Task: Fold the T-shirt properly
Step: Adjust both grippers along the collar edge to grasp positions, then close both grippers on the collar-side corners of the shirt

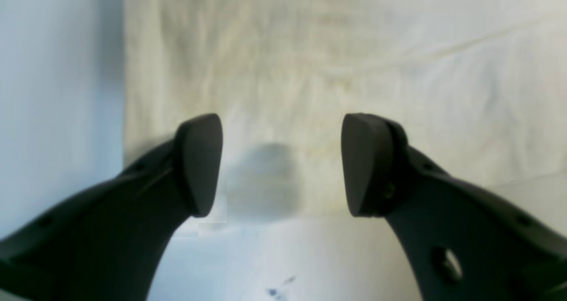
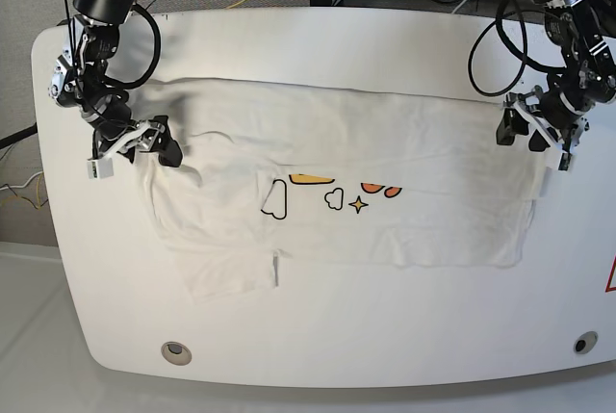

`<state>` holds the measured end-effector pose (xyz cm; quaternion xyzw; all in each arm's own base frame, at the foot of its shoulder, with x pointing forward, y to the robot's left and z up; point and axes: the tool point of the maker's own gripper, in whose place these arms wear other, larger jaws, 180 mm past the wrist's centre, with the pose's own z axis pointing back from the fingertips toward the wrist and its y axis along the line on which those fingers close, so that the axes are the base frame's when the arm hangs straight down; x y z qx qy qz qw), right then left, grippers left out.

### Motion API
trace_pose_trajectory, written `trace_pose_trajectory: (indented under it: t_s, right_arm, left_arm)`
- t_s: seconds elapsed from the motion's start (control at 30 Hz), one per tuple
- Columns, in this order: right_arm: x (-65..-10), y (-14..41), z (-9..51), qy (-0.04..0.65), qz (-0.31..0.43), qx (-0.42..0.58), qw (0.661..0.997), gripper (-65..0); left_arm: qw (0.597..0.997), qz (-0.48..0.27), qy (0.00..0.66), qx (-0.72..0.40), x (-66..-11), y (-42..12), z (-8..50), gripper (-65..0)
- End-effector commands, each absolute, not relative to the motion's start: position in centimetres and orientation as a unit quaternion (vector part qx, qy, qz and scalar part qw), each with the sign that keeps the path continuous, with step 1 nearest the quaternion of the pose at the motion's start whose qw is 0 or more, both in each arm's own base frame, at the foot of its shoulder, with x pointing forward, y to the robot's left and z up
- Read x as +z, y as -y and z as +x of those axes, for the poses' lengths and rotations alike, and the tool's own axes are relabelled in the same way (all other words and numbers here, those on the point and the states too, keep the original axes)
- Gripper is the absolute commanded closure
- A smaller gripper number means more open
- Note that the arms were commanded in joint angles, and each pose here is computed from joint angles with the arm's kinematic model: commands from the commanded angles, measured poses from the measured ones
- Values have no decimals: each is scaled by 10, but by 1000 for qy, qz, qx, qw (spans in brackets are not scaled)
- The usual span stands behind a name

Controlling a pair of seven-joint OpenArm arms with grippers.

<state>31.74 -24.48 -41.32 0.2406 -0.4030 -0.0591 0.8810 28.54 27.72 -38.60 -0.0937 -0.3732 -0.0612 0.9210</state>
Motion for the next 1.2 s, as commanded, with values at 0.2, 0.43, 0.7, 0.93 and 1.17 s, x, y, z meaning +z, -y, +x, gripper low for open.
trace_pose_trajectory:
  t_s: [0.2,0.43,0.7,0.93,1.17]
  right_arm:
    - [-406,241,328,414,237,-47,878,-503]
    - [-416,236,326,403,241,-57,881,-492]
    - [-421,234,326,397,242,-60,883,-384]
    - [-425,245,323,386,226,-55,893,-460]
    - [-428,241,322,380,225,-51,896,-500]
  left_arm:
    - [901,-154,406,-8,-383,-278,310,-408]
    - [907,-149,394,-13,-390,-282,299,-417]
    - [915,-120,384,-28,-390,-299,292,-422]
    - [919,-95,383,-17,-394,-323,296,-430]
    - [922,-90,376,-3,-409,-330,305,-452]
